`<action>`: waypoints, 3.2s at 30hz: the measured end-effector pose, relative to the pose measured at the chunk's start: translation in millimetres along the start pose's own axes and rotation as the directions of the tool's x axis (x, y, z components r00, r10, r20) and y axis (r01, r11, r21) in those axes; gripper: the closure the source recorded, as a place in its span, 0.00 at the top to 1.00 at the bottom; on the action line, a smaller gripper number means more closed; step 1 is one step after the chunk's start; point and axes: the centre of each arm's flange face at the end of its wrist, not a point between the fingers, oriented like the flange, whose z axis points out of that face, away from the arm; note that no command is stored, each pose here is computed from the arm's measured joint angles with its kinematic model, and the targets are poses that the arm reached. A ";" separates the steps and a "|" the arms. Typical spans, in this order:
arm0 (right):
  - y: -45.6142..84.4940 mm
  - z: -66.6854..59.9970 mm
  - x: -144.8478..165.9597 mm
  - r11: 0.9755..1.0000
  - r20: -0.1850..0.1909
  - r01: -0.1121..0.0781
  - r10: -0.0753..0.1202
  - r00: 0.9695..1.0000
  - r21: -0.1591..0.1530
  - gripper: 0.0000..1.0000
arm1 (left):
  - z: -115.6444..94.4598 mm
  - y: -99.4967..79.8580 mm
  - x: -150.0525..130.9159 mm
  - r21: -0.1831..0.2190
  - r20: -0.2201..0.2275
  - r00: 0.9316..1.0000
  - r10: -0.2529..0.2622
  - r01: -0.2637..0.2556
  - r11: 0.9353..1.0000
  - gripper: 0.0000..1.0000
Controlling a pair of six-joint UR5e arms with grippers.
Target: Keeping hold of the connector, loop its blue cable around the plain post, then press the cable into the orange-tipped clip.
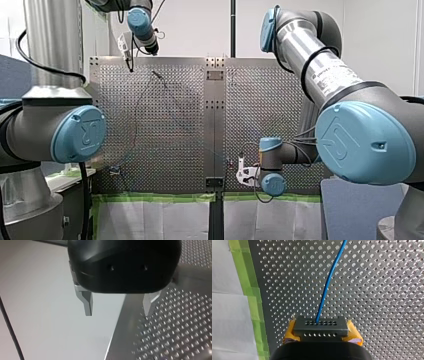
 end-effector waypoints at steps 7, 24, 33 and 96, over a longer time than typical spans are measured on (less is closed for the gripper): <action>0.4 -0.4 -0.5 1.000 0.005 0.001 -0.001 1.000 -0.001 0.00 | 16.8 10.1 15.6 -0.077 -0.080 0.993 0.091 -0.098 0.992 1.00; 1.2 0.1 -0.3 1.000 0.003 -0.001 0.001 1.000 -0.002 0.00 | 5.6 25.6 42.3 -0.088 -0.275 0.943 0.188 -0.219 0.972 1.00; 1.3 -0.1 -0.5 1.000 0.005 0.001 -0.001 1.000 -0.003 0.00 | -0.8 32.3 44.6 -0.098 -0.338 0.919 0.203 -0.249 0.964 1.00; -1.5 1.4 0.3 1.000 0.015 0.003 -0.003 1.000 0.003 0.00 | 19.2 -72.6 134.9 0.189 -0.194 0.882 0.429 -0.396 0.899 1.00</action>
